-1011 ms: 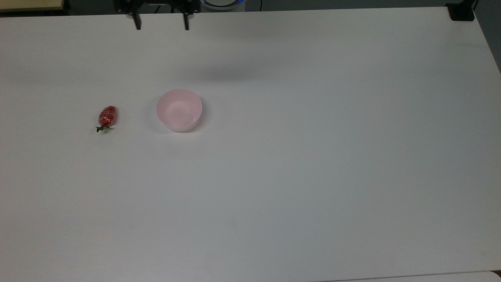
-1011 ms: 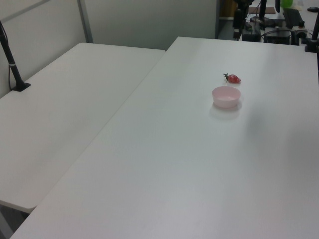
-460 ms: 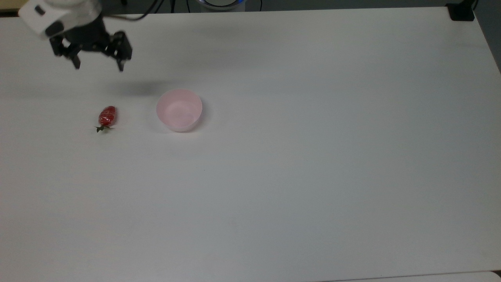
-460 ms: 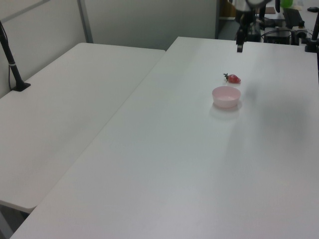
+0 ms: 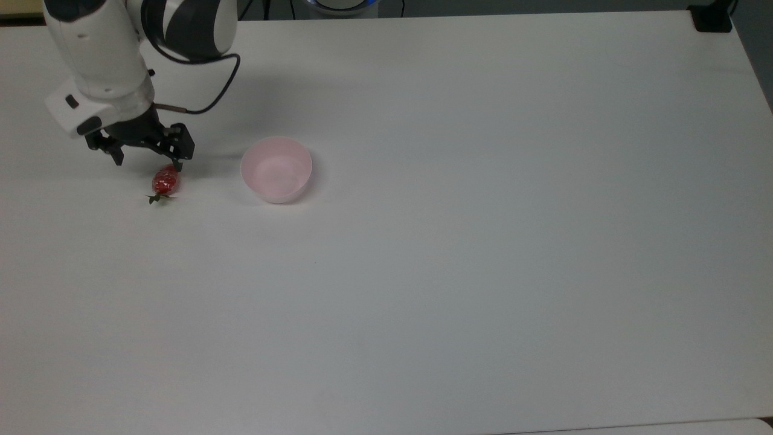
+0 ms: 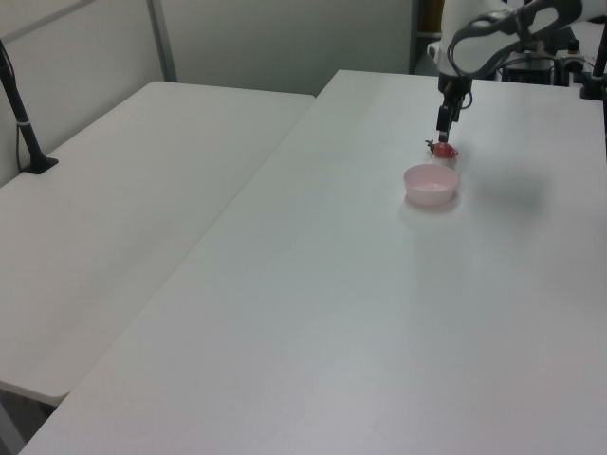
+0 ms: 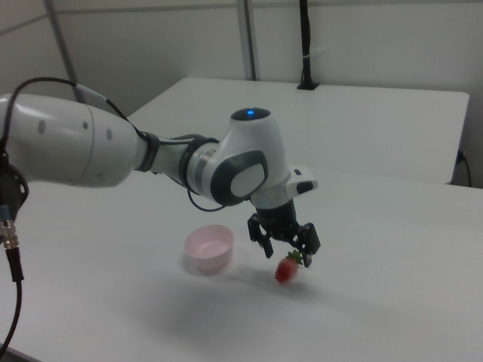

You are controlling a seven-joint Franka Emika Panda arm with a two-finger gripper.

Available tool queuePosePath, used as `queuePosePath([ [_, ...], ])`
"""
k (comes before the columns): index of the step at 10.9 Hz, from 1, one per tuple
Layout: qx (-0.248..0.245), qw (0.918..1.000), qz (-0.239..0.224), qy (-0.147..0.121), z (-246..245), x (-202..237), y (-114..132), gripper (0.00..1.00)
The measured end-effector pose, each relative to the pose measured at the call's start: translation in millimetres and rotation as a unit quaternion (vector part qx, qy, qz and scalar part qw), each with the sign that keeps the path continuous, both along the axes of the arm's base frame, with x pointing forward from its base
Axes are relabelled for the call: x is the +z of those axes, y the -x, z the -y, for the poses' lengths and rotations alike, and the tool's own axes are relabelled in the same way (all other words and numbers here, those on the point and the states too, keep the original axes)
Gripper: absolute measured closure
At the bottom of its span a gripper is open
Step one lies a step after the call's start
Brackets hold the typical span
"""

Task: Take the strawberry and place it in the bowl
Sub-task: 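Move the open gripper over the red strawberry and lower it, then close the gripper on the red strawberry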

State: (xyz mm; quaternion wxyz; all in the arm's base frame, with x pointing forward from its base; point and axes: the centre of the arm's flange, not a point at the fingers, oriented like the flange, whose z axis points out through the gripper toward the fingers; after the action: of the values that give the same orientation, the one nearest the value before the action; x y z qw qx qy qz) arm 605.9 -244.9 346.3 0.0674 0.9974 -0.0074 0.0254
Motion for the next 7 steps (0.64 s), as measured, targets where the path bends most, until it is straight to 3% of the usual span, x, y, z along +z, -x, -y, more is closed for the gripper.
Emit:
queuePosePath([
  [4,-0.002,0.9998,-0.019,-0.006,0.8,-28.6,-0.2,0.00],
  [5,-0.005,0.9997,-0.021,-0.007,0.7,-32.9,-0.2,0.05],
  [7,-0.021,0.9997,-0.012,-0.005,0.8,-36.3,-2.6,0.27],
])
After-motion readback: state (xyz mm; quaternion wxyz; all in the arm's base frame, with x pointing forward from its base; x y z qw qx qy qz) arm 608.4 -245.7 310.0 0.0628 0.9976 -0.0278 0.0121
